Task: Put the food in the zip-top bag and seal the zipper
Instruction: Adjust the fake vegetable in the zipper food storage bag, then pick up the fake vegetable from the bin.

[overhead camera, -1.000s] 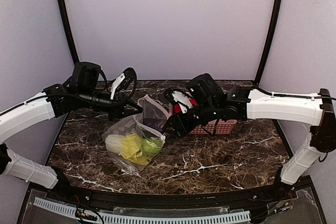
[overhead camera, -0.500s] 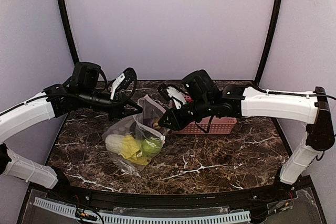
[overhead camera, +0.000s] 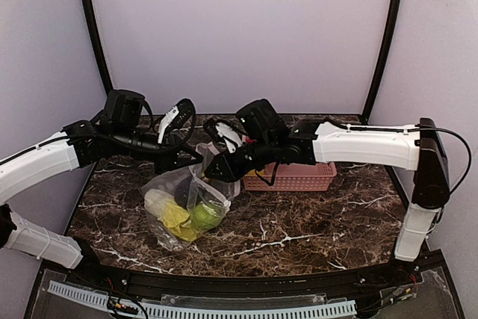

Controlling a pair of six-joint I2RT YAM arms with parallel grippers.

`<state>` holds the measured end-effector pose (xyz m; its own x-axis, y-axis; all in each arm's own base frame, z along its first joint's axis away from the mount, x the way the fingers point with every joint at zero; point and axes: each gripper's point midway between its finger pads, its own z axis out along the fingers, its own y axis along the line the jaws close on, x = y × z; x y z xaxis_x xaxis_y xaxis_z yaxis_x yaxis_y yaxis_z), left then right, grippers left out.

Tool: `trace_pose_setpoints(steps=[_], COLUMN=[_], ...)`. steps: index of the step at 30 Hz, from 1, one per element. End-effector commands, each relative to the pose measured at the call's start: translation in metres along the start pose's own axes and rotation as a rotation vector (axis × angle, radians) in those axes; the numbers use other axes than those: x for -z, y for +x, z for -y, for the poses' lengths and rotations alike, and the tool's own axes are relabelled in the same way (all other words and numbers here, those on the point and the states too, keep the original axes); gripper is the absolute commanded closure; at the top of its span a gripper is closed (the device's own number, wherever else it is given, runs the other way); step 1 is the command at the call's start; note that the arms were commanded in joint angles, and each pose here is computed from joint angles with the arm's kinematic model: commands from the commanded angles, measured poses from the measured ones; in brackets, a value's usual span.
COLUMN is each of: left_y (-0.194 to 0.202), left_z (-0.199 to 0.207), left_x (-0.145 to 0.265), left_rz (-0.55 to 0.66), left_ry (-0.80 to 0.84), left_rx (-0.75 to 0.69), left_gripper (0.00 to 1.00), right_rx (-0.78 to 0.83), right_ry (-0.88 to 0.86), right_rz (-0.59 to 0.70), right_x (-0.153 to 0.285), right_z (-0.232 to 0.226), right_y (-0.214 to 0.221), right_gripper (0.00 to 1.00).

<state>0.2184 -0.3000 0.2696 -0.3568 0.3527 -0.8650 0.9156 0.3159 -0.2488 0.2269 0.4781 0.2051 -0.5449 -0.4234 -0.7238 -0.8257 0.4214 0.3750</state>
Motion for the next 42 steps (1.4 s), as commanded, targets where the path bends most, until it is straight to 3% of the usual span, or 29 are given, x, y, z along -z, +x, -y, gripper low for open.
trace_pose_setpoints(steps=[1,9,21,27,33,42], left_y=[-0.007,-0.008,-0.009,-0.008,-0.009,-0.009], left_z=[0.009,0.009,0.007,0.007,0.006,0.006], left_x=[0.002,0.004,0.006,0.006,0.007,0.006], left_rz=[0.028,0.033,0.037,0.036,0.039,0.038], left_ry=[0.037,0.026,0.007,0.004,-0.005,0.001], left_rx=[-0.013,-0.020,-0.028,-0.027,-0.030,-0.029], left_gripper=[0.99,0.99,0.99,0.99,0.99,0.99], right_rx=[0.017,0.033,0.069,0.063,-0.079,-0.232], right_ry=[-0.053,-0.010,0.181,0.373,0.536,0.599], right_rz=[0.006,0.053,0.136,0.161,0.112,0.019], right_x=[-0.010,0.008,0.081,0.121,0.148,0.142], right_z=[-0.016,-0.014,0.001,0.034,0.099,0.180], right_y=[-0.004,-0.013,-0.021,-0.027,-0.015,0.014], right_gripper=[0.77,0.47,0.20,0.11,0.09,0.06])
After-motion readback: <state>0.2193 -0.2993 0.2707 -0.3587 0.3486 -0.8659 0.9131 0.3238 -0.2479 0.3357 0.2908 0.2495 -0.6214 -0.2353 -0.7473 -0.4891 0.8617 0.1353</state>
